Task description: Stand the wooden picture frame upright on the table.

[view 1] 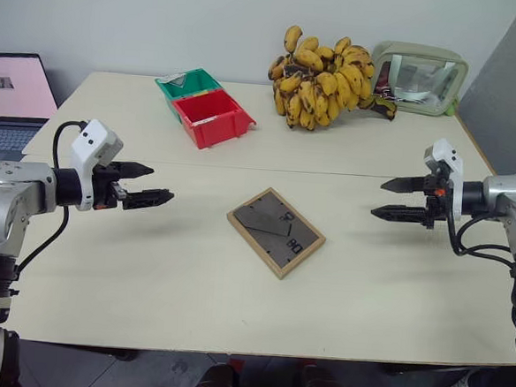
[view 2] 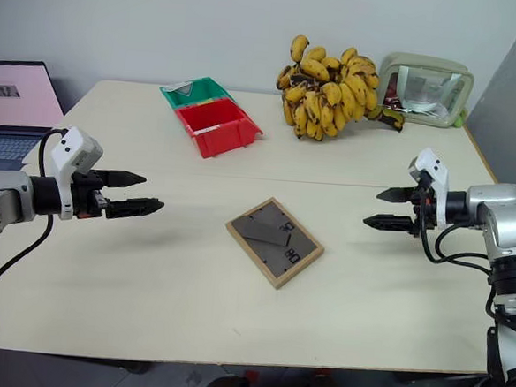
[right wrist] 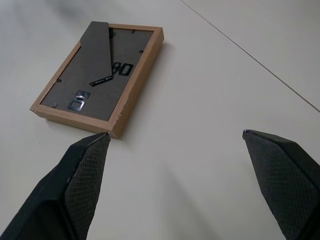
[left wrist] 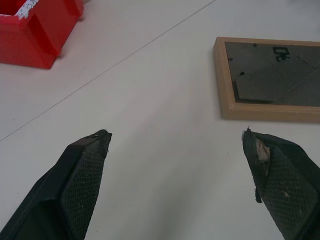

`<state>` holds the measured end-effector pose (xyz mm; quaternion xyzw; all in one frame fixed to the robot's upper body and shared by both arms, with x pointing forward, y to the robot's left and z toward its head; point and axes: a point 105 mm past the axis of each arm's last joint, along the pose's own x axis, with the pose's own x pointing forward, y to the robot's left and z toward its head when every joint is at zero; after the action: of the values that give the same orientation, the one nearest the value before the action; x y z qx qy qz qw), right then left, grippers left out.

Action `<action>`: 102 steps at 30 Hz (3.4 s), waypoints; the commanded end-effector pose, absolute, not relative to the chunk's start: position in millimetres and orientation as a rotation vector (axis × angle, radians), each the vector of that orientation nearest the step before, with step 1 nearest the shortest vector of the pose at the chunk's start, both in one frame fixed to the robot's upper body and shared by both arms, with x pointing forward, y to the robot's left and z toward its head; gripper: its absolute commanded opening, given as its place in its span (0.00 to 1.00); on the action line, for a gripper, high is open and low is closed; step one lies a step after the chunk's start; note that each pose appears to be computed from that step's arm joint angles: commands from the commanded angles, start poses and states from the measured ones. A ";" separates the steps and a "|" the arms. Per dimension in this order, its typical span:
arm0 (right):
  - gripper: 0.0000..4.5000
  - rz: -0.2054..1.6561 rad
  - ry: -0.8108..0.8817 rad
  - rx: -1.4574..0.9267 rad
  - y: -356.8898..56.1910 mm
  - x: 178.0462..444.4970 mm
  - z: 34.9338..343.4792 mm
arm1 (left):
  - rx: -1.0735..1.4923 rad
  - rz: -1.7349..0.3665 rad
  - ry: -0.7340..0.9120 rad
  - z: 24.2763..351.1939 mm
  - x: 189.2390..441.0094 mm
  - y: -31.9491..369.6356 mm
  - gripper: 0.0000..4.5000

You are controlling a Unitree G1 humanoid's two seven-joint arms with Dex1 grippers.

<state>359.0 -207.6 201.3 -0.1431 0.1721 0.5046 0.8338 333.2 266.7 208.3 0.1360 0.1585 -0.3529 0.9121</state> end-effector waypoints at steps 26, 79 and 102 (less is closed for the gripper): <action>0.12 0.997 0.281 -0.436 -136.3 412.3 140.4 | 0.100 -0.430 0.266 112.6 336.3 191.6 0.21; 0.00 0.905 0.257 -0.559 -100.5 388.3 95.3 | -0.762 -0.885 0.889 69.0 315.3 140.4 0.97; 0.00 0.841 0.260 -0.445 -76.6 377.4 91.3 | -0.784 -1.020 0.845 77.1 302.0 79.0 0.91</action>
<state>376.5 -72.7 85.8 -0.2166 0.1324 0.4107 0.8757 308.2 78.8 85.8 -0.3487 0.3627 -0.4705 0.7249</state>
